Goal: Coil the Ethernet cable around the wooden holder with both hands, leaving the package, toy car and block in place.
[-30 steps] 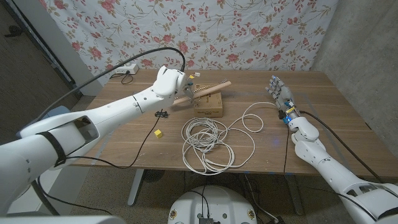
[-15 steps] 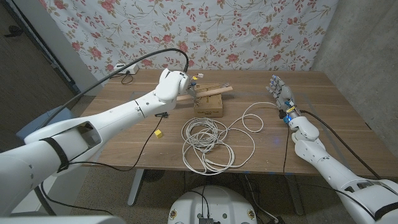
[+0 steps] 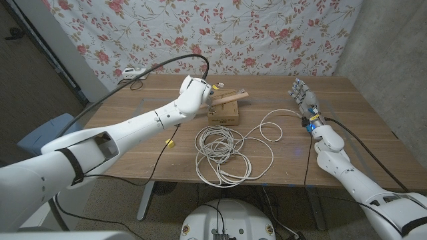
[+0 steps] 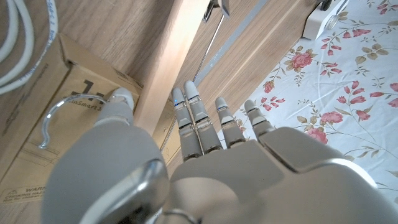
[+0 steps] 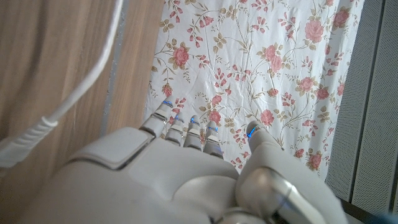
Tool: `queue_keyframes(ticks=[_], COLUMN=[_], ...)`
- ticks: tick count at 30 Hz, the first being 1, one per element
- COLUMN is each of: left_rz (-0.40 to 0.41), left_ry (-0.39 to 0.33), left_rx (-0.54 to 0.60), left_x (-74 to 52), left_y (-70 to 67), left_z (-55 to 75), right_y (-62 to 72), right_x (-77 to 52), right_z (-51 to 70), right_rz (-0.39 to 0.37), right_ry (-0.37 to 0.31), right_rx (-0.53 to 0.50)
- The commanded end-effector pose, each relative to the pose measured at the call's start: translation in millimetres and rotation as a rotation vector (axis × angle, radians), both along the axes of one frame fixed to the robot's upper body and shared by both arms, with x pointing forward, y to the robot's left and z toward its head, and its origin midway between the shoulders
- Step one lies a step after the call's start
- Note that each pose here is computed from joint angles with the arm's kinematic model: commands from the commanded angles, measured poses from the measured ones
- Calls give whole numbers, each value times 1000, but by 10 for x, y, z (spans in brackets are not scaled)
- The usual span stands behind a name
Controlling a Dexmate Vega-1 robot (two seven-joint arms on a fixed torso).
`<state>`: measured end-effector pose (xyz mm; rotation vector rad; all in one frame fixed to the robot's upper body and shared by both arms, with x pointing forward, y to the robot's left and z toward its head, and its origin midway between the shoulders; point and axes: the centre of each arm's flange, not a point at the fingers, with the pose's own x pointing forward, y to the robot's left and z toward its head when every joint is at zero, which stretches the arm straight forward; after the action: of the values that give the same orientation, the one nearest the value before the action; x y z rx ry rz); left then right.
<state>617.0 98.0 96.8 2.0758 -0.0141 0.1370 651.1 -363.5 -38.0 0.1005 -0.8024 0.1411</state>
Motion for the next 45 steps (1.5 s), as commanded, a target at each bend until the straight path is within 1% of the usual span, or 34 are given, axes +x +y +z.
queue_keyframes(ticks=[1, 3, 6, 8, 10, 13, 15, 19, 21, 24, 26, 29, 33, 35, 37, 45], left_rz=[87, 97, 106, 110, 113, 112, 124, 128, 119, 101, 104, 108, 109, 120, 124, 169], left_ry=[24, 35, 33, 17, -17, -84, -89, -104, -133, -164, -173, -165, -206, -192, -176, -81], left_rx=[66, 61, 62, 71, 76, 62, 62, 60, 55, 25, 26, 15, 8, 2, 7, 34], left_x=[59, 76, 81, 66, 33, -25, -39, -47, -78, -154, -205, -270, -384, -422, -433, -365], left_y=[-72, -68, -63, -53, -33, 10, 24, 43, 57, 79, 77, 65, 66, 73, 74, 89], left_z=[-141, -162, -173, -165, -138, -60, -15, 27, 82, 213, 296, 403, 518, 561, 570, 459], right_y=[-44, -43, -40, -41, -40, -27, -15, -9, -2, 12, 18, 24, 30, 33, 34, 39], right_x=[-73, -67, -56, -46, -26, 11, 32, 64, 81, 114, 129, 135, 148, 151, 146, 115], right_z=[31, 41, 68, 90, 106, 117, 121, 133, 136, 146, 158, 183, 205, 211, 217, 199], right_rz=[-8, -2, 2, -1, -2, -2, 2, 2, -3, 0, 1, -5, -9, -7, -11, -23], right_ry=[-39, -39, -40, -38, -35, -26, -23, -19, -16, -12, -13, -15, -13, -15, -19, -32], right_rx=[4, 4, 0, -4, -6, -11, -11, -8, -9, -6, -6, -9, -16, -11, -11, 7])
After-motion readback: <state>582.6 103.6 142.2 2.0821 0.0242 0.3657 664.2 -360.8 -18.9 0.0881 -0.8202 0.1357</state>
